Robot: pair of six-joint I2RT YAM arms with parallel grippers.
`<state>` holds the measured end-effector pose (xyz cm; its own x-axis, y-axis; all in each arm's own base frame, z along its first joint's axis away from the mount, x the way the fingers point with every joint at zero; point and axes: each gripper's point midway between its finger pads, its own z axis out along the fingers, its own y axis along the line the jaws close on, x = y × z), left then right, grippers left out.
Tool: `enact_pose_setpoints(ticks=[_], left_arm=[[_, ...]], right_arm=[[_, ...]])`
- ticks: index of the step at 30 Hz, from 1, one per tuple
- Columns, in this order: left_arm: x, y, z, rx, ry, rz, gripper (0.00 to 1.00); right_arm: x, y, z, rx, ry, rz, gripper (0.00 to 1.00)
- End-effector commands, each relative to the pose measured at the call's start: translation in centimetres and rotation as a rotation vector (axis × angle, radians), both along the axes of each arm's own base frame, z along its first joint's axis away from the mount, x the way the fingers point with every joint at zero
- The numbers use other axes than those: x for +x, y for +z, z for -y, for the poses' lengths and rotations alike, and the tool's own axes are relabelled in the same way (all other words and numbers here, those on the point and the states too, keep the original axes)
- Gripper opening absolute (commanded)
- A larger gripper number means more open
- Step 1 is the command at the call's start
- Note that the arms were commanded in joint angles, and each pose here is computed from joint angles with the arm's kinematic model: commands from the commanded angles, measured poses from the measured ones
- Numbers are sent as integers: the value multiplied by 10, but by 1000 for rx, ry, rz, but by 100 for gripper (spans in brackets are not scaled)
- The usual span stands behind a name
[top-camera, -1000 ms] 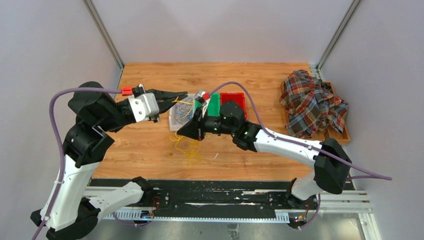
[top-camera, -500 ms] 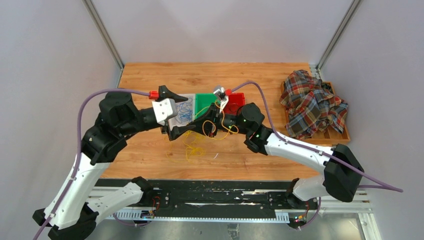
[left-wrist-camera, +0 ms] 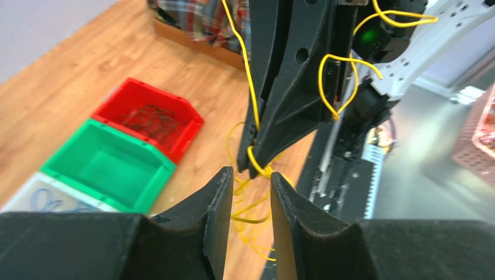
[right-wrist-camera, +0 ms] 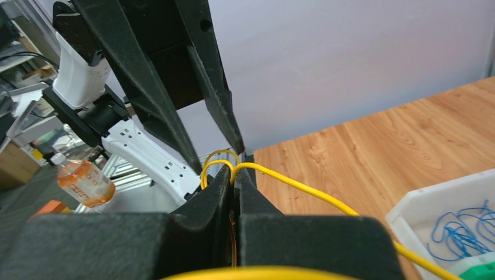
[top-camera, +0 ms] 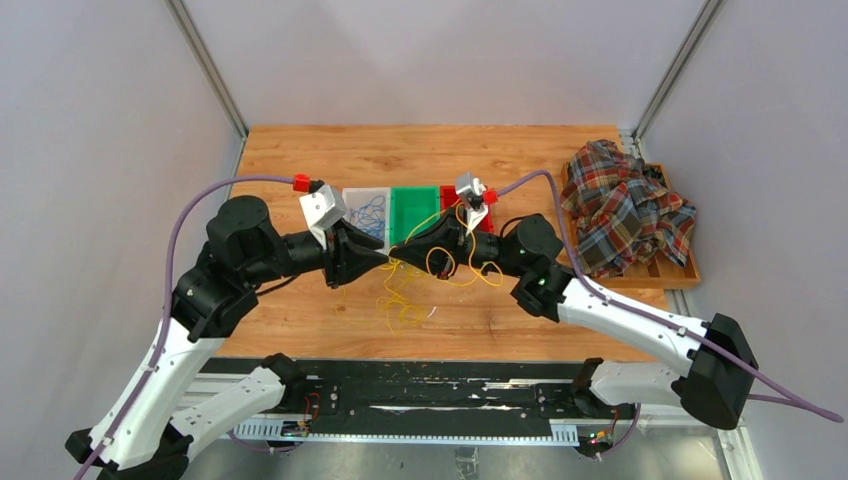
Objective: Untangle the cables
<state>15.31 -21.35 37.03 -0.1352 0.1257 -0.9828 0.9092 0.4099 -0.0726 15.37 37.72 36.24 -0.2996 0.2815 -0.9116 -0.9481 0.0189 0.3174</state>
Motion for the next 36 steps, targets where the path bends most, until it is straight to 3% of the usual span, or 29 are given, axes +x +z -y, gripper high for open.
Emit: enact_pose_setpoints(ticks=[1,6,16,24,26,30,36], left_arm=[[-19,8,13,-126,-78,-143,38],[-19,-1,18,-141,-98,-179,45],[-13,-27,15,-83,-74,-162,38],[-13,-32,14,-90,-66,-151,58],[-4,-33,11,-83,-22,-131,59],[22,-41,-2,-26,126,-75,46],[27,-37,-13,1,179,-30,13]], right_arm=[[13,2,8,-25,-95,83,1],[15,1,4,-68,-153,131,4],[17,9,5,-62,-216,144,8],[16,7,-2,-105,-268,184,9],[13,6,-4,-118,-272,197,9],[10,5,-5,-134,-284,210,9],[12,-1,4,-170,-312,209,17]])
